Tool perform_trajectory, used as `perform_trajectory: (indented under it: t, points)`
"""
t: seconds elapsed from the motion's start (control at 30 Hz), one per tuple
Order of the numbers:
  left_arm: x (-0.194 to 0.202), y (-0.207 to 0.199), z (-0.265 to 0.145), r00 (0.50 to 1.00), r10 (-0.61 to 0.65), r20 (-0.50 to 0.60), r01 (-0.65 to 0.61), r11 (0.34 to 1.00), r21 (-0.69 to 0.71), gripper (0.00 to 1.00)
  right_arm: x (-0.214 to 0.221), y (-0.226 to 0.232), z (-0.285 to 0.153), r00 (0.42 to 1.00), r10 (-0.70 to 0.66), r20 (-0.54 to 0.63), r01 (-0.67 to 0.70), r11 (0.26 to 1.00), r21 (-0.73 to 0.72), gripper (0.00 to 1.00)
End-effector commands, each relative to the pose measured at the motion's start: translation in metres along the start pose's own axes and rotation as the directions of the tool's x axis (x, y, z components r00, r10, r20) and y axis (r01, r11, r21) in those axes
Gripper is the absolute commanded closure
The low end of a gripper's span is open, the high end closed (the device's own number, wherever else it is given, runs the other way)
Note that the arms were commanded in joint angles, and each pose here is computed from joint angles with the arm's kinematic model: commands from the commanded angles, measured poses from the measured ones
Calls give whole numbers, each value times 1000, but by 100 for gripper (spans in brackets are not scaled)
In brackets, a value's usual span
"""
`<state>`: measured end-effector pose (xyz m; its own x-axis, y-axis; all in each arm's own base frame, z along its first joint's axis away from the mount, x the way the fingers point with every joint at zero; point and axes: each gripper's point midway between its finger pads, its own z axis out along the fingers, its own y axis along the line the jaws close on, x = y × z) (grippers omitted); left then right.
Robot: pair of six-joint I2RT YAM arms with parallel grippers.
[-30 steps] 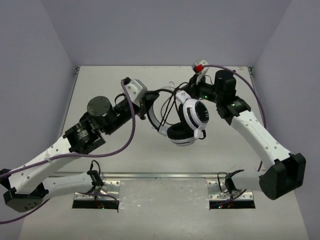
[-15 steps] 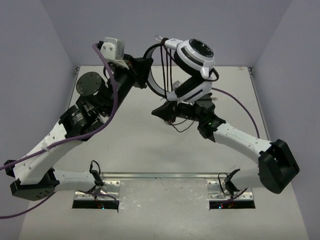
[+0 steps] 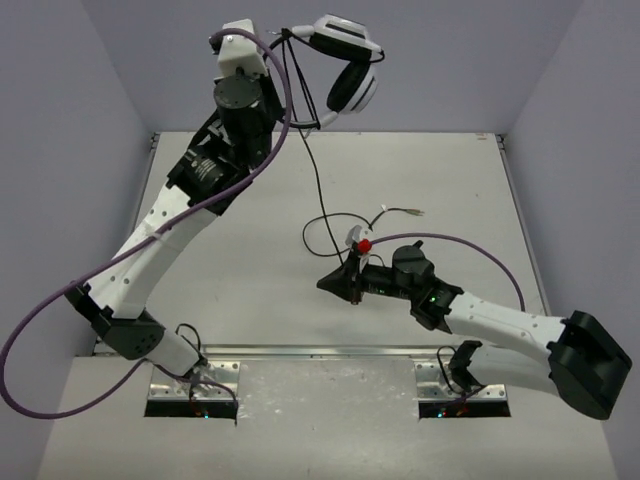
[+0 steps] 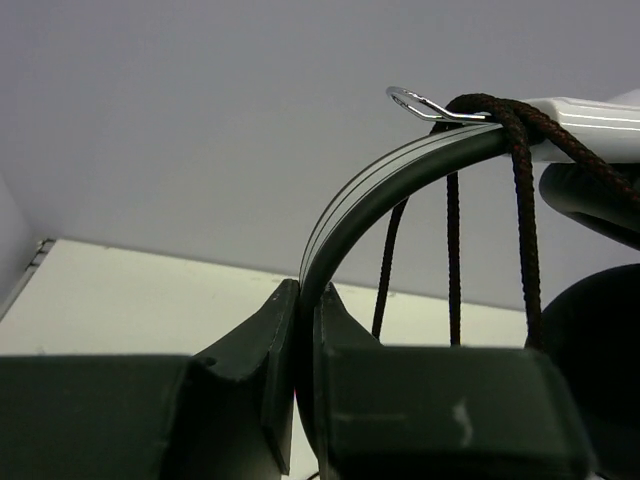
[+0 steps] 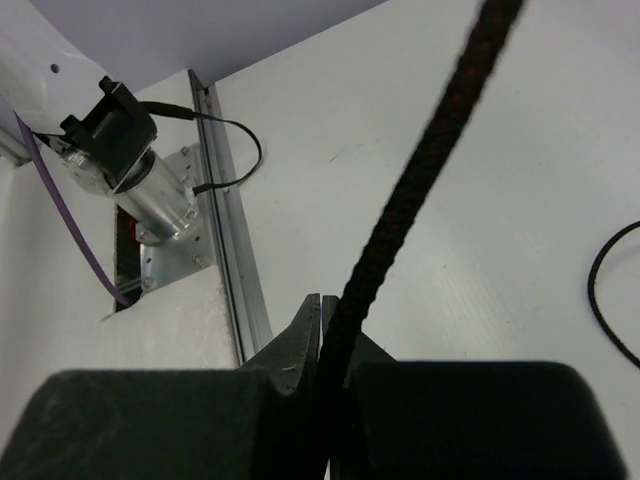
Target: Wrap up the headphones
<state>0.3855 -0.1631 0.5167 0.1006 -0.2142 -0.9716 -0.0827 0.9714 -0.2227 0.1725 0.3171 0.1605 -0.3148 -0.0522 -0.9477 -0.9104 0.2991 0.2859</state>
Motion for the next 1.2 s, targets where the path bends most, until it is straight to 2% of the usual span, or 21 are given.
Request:
perform_trajectory:
  t: [0.0, 0.1, 0.27, 0.43, 0.57, 0.6, 0.67, 0.7, 0.73, 0.77, 0.8, 0.87, 0.9, 0.97, 1.0, 1.03, 1.1, 1.17]
  points:
    - [7, 16, 23, 995, -101, -22, 100, 995, -16, 100, -24, 1, -7, 991, -124, 40, 121, 990, 73, 99]
    - [17, 42, 49, 995, -88, -49, 85, 994, -62, 100, -19, 8, -15, 986, -168, 12, 166, 983, 74, 99]
    - [54, 83, 90, 988, -57, -146, 38, 991, -129, 100, -13, 27, -27, 969, -247, -14, 247, 966, 79, 99]
    - [98, 105, 99, 980, -20, -199, -20, 980, -196, 100, -24, 49, -27, 951, -306, -48, 308, 951, 34, 99]
    - [135, 113, 99, 969, 39, -243, -87, 978, -189, 100, -53, 52, -27, 925, -376, -57, 380, 921, 85, 99]
    - [160, 116, 97, 954, 69, -291, -122, 978, -169, 100, -58, 49, -28, 909, -411, -70, 416, 904, 100, 99]
    - [185, 115, 95, 933, 121, -339, -171, 978, -122, 100, -71, 38, -35, 889, -447, -98, 458, 874, 164, 99]
    - [214, 120, 89, 907, 149, -393, -203, 974, -99, 100, -92, 38, -37, 868, -490, -83, 496, 848, 187, 99]
    - [229, 119, 84, 892, 175, -417, -217, 975, -56, 100, -95, 37, -39, 857, -503, -109, 515, 835, 192, 99]
    - [237, 117, 83, 896, 175, -408, -206, 978, -35, 100, -119, 33, -44, 845, -526, -96, 533, 809, 248, 99]
    - [263, 119, 71, 874, 191, -447, -209, 978, 9, 100, -125, 28, -47, 818, -561, -128, 573, 776, 265, 99]
    - [277, 116, 66, 875, 207, -438, -199, 978, 64, 100, -156, 28, -49, 796, -594, -118, 598, 741, 306, 99]
    - [298, 111, 54, 852, 242, -463, -200, 970, 139, 100, -162, 24, -52, 779, -610, -145, 620, 717, 319, 99]
    - [303, 94, 49, 859, 282, -427, -206, 954, 216, 100, -187, 24, -52, 764, -629, -145, 635, 690, 348, 99]
    - [316, 87, 40, 844, 320, -431, -225, 940, 258, 100, -194, 21, -52, 746, -647, -159, 654, 667, 355, 99]
    - [321, 65, 29, 823, 409, -394, -278, 896, 347, 100, -196, 20, -52, 739, -651, -176, 665, 660, 350, 99]
    - [329, 41, 8, 810, 470, -350, -304, 848, 433, 100, -211, 13, -54, 724, -659, -203, 680, 634, 367, 99]
    - [314, 28, -1, 840, 461, -286, -297, 832, 469, 100, -227, -4, -64, 725, -652, -221, 674, 608, 419, 99]
